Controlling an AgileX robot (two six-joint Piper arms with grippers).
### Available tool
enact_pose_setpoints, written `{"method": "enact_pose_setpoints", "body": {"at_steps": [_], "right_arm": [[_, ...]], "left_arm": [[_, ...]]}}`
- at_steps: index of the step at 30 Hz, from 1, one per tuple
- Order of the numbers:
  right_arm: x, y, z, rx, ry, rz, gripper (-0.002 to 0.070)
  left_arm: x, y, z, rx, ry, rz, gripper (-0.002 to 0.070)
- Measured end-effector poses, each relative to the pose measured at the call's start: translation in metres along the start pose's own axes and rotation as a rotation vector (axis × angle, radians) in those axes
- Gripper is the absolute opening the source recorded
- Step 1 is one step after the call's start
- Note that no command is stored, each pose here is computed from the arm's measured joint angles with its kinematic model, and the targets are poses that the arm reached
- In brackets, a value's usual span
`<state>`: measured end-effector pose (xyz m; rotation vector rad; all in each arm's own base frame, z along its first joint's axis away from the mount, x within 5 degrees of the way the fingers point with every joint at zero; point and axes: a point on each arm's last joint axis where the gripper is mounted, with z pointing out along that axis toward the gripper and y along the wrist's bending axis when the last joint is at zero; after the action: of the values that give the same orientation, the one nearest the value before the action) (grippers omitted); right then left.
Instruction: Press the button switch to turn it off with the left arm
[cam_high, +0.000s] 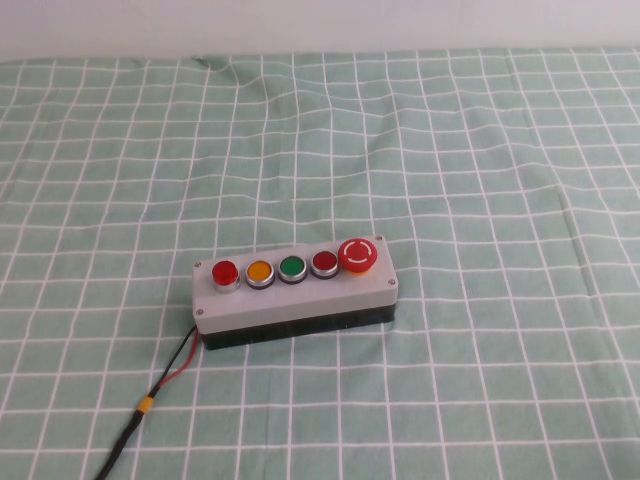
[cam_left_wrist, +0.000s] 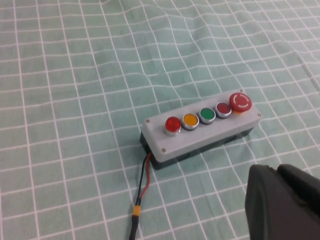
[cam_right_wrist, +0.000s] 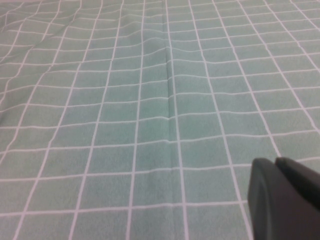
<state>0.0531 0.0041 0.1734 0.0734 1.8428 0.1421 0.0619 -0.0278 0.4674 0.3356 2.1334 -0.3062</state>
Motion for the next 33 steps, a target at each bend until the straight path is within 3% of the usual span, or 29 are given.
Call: {"method": "enact_pose_setpoints", "body": {"at_steps": [11,25,30,33], "right_arm": [[0.0,0.0,0.0,0.0,0.0,0.0,-0.0017],[0.0,0.0,0.0,0.0,0.0,0.0,-0.0017],[0.0,0.0,0.0,0.0,0.0,0.0,-0.0017],[0.0,0.0,0.0,0.0,0.0,0.0,-0.0017]], "left_arm": [[0.071,0.006,-0.023,0.003,-0.034,0.008,-0.0002],[0.074,0.008,-0.021,-0.009,-0.029,0.011,-0.0002],[0.074,0.015,-0.019,-0.089,-0.042,0.027,-0.0002],[0.075,0.017,-0.016,-0.159,-0.162,0.009,-0.0002]]}}
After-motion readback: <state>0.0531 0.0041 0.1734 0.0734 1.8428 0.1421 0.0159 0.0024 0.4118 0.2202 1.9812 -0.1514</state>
